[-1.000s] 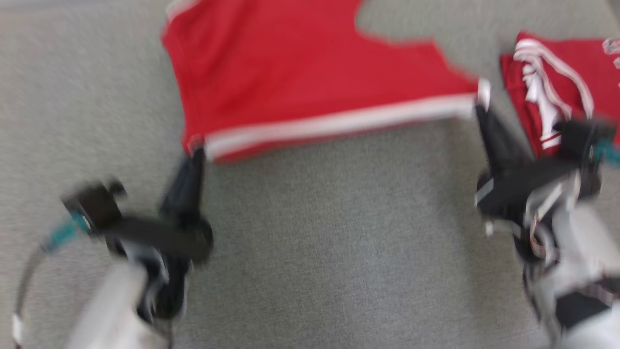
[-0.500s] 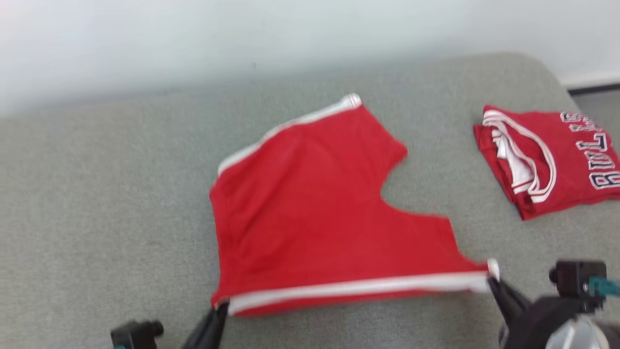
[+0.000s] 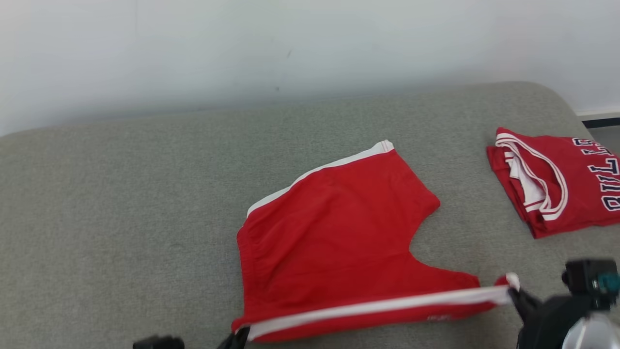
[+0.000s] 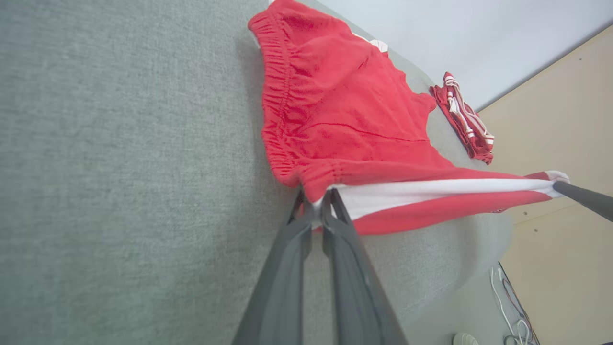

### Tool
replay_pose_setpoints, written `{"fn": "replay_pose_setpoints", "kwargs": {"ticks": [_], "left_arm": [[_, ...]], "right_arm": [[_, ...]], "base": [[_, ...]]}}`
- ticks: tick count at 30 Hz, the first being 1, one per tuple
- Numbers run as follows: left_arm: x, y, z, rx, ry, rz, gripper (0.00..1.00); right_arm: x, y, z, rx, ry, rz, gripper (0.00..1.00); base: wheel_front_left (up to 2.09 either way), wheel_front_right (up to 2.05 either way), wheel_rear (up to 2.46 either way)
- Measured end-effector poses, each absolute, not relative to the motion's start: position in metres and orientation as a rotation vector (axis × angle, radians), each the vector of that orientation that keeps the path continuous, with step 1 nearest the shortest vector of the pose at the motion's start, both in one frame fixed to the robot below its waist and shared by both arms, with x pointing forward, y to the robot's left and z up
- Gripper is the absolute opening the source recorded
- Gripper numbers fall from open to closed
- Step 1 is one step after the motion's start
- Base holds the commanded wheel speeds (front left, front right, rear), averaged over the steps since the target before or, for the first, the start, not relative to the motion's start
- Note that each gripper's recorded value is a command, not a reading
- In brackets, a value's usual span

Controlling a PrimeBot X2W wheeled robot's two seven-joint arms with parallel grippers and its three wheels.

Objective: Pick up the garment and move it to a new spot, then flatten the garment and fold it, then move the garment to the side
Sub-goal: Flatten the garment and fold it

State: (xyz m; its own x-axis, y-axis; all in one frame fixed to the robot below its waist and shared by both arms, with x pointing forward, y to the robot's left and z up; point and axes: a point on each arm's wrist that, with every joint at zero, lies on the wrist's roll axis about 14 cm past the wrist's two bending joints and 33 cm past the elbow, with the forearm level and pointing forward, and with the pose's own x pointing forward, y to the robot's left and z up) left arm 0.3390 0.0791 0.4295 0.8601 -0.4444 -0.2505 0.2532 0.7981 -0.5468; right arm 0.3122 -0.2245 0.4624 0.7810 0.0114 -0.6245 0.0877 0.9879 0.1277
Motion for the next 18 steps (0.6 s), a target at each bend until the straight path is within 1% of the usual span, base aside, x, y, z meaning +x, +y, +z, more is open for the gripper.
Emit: {"fn": "replay_pose_setpoints", "kwargs": {"ticks": [6, 11, 18], "left_arm": [[0.371, 0.072, 0.457, -0.557, 0.315, -0.395, 0.0], [0.399, 0.068, 0.471, -0.573, 0.276, -0.38, 0.0], [0.441, 0.075, 0.467, -0.5, 0.263, -0.309, 0.0]], "right_arm": [[0.375, -0.228, 0.481, 0.006, 0.616, 0.02, 0.0], [0.424, -0.222, 0.483, -0.083, 0.608, 0.078, 0.0], [0.497, -0.202, 0.492, -0.133, 0.525, 0.14, 0.0]], "base": [[0.0, 0.0, 0.0], [0.0, 0.0, 0.0], [0.0, 0.0, 0.0]]}}
